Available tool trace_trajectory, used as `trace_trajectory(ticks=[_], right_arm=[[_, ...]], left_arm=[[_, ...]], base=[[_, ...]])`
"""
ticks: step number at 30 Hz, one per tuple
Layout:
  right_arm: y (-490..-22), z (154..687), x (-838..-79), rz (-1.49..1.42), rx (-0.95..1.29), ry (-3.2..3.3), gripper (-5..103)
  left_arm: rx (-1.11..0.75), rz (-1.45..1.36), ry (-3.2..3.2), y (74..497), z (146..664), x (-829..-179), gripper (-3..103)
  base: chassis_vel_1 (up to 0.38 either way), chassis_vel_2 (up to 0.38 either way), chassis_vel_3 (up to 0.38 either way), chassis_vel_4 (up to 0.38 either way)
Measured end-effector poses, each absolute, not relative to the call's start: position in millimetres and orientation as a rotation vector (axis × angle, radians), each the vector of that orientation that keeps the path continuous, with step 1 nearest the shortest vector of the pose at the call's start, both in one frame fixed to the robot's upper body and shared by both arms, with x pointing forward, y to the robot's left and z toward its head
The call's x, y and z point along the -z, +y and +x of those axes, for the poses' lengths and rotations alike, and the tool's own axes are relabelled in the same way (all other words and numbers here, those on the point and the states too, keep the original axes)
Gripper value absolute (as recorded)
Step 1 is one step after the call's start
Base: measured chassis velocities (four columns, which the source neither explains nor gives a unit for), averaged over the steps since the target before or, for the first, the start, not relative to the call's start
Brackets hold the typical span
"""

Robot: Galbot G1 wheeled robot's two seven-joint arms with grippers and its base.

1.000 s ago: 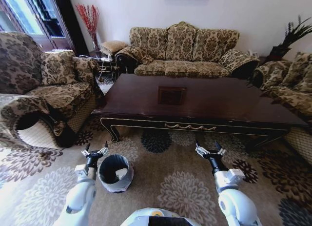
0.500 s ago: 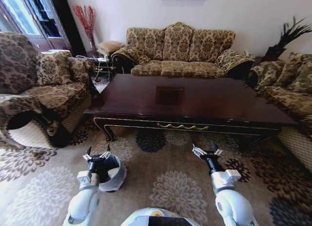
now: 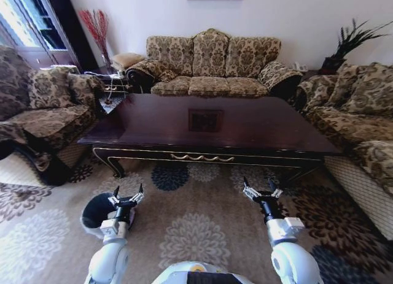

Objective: Move to the front of the table and place the trash on the table into the trash bin.

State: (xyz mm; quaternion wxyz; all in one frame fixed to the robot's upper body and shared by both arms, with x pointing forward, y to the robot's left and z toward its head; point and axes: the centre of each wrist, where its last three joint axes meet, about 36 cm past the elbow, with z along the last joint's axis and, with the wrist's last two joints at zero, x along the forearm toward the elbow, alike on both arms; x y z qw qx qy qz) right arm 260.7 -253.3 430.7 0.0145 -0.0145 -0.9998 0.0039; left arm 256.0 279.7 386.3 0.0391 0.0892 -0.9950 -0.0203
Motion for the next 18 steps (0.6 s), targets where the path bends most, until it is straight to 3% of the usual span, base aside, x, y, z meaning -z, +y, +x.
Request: trace_trajectory(ticks=[18], right_arm=[[-255.2,253.1,-430.0,-0.077,-0.012,-3.107,100]], left_arm=[[0.038,0.23,-3.086,272.3,251.3,-398.6,100]], base=[[-0.009,-0.014,-0.032,-0.032]])
